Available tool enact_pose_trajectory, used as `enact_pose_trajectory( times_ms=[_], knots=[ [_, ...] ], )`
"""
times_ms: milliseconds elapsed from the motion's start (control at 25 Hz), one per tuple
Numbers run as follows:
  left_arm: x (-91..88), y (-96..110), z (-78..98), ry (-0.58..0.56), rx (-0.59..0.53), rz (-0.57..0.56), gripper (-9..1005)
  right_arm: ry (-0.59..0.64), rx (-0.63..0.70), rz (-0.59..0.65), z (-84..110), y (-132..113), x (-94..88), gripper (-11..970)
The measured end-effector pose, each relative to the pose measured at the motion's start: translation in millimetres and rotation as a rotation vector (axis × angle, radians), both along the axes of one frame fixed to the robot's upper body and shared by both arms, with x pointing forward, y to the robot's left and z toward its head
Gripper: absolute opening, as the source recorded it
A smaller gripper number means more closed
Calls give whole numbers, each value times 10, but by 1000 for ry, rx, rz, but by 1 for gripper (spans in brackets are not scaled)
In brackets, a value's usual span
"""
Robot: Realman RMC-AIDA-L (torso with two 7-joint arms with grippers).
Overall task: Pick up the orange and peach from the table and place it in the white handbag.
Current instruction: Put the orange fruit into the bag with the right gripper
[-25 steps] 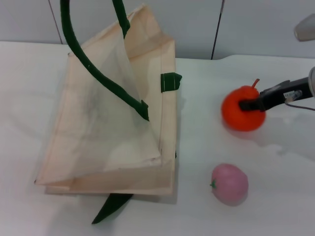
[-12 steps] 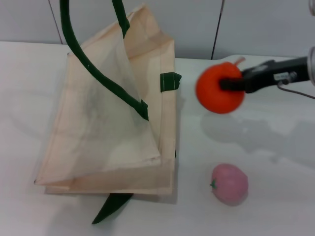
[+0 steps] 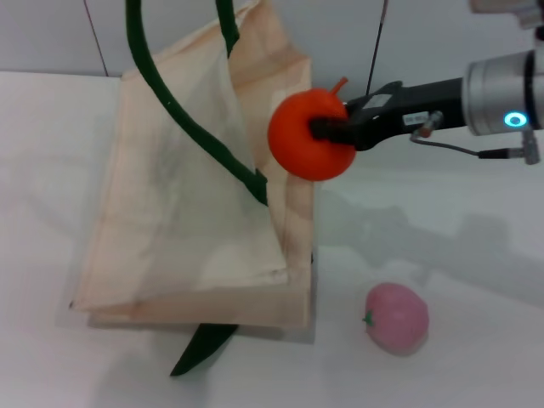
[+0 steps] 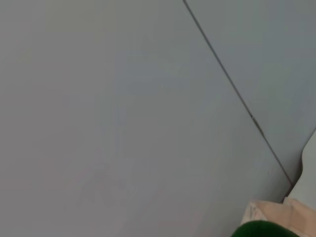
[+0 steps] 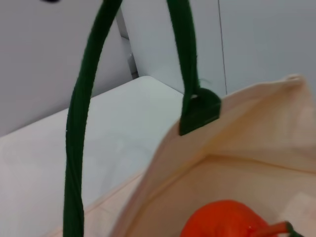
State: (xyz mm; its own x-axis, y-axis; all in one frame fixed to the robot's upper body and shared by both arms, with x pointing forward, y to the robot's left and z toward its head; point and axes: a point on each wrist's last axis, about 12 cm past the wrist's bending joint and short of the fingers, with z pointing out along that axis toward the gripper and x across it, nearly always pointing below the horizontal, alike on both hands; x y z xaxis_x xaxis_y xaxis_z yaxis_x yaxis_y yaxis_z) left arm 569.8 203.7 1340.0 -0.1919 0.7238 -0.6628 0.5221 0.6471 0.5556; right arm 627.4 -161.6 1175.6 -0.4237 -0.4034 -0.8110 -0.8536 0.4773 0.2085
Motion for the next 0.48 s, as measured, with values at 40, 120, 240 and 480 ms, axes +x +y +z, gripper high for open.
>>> enact_pose_trajectory(
  times_ms=[40, 120, 240, 480],
  knots=[
    [0, -11, 6, -1, -3, -3, 133, -9, -8, 2, -16, 37, 10, 181],
    [-2, -28, 12, -1, -8, -10, 133, -18, -23, 7, -50, 101, 26, 172],
    [-5, -59, 24, -2, -17, -26, 133, -16, -42, 8, -105, 178, 66, 160],
    [-9, -100, 39, -2, -25, -45, 133, -24, -8, 73, -123, 376, 103, 128]
  ],
)
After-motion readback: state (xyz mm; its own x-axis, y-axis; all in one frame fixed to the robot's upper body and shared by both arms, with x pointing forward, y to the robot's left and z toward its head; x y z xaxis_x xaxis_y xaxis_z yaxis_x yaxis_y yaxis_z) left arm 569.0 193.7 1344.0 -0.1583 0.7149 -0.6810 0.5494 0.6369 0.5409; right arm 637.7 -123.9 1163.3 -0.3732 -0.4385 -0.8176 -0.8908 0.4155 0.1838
